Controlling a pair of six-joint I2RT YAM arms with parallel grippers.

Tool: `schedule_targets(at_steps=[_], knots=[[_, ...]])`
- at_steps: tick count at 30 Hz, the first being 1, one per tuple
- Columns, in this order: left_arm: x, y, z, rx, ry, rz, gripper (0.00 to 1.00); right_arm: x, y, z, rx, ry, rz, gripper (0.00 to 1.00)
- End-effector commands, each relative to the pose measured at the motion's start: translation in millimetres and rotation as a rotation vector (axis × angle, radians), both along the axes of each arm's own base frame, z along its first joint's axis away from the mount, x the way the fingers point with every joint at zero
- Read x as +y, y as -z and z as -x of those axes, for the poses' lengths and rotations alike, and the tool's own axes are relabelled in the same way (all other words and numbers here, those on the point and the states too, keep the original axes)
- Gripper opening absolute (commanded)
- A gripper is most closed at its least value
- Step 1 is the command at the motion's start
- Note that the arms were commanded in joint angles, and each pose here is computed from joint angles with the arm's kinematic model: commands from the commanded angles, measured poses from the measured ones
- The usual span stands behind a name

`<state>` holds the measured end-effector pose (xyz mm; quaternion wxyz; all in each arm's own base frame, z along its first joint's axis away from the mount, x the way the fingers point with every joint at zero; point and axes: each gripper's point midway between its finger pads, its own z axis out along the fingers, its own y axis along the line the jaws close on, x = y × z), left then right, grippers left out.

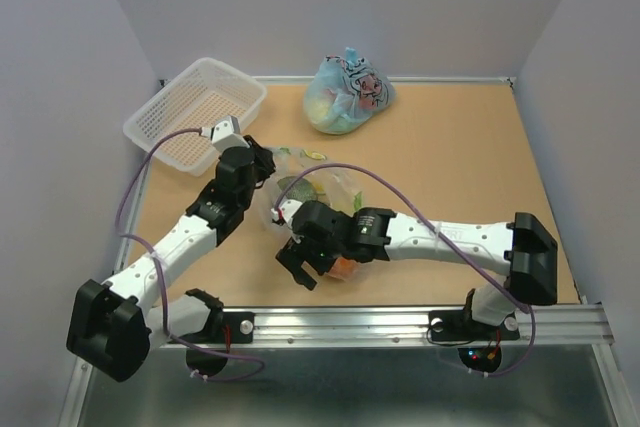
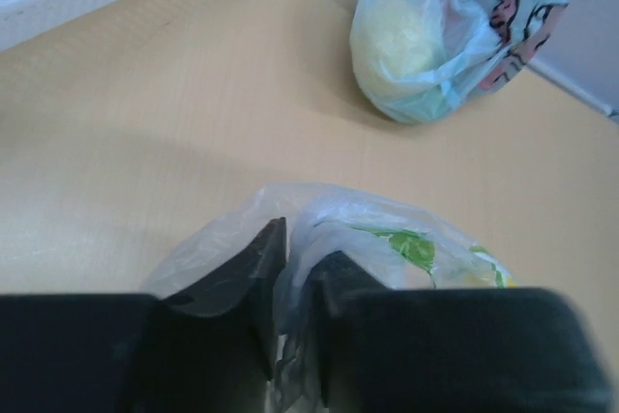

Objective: Untie the knot of the plastic bag and take out the fruit

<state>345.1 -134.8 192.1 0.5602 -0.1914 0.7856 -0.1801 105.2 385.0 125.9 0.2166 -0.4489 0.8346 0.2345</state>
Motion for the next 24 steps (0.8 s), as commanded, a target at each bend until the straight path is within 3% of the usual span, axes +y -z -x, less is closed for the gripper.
schedule_targets(at_steps=[1,2,3,8,12,18,24], knots=[[9,-93,-7,-0.217,-0.019,0.023,0.39,-5,-84,-36,-0.216,0.129,-0.09,0.93],[11,-93,-2,-0.204,-0.015,0.005,0.48,-7,-94,-42,-0.245,0.155,-0.097,0.95],[14,-99,2,-0.211,-0.009,-0.012,0.63,-12,-102,-47,-0.272,0.171,-0.095,0.97],[24,-106,32,-0.161,0.027,-0.045,0.8,-31,-160,-75,-0.418,0.284,-0.161,1.0],[28,-107,52,-0.121,0.055,-0.041,0.81,-60,-169,-113,-0.481,0.425,-0.132,1.0],[2,-80,77,0.017,0.177,0.009,0.82,-105,-142,-173,-0.432,0.627,-0.078,1.0],[-36,-37,101,0.119,0.241,0.019,0.83,-87,-97,-184,-0.364,0.644,-0.049,1.0]])
